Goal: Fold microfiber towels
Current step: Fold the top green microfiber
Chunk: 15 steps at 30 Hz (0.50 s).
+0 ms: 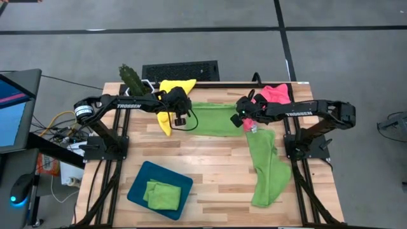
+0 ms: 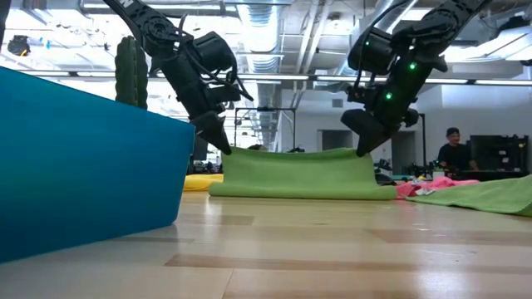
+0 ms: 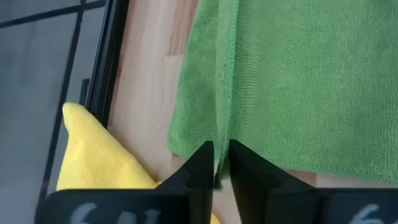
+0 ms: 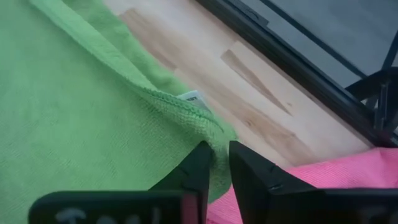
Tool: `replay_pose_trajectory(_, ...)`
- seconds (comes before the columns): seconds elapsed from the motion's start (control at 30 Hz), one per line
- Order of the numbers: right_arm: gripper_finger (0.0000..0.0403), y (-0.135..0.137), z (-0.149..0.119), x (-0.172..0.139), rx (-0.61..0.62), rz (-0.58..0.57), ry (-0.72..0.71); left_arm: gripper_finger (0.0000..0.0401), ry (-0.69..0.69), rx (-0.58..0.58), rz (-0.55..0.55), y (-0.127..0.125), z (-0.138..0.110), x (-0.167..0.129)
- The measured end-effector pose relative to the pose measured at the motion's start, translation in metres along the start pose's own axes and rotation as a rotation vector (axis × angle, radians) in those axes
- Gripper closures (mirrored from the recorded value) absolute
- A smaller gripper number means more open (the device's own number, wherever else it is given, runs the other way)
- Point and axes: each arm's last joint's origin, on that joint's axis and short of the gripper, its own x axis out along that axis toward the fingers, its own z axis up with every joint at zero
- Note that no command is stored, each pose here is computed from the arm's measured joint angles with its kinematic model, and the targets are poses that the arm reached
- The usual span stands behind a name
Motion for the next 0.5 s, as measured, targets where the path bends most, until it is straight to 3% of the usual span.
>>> replay_pose_trajectory(0.3,0.0276,-0.005,0.001,0.003,-0.003,-0.014,0.007,0.0237,0.002,0.033,0.019,0.001,0.001,0.000)
replay_pose_trajectory(0.4,0.0254,-0.008,0.002,0.004,-0.001,-0.021,0.010,0.0205,0.018,-0.014,0.052,0.002,0.000,0.000)
replay_pose_trajectory(0.5,0.0231,-0.012,0.002,0.006,0.012,-0.033,0.013,0.0190,-0.010,-0.051,-0.003,0.001,0.000,0.000)
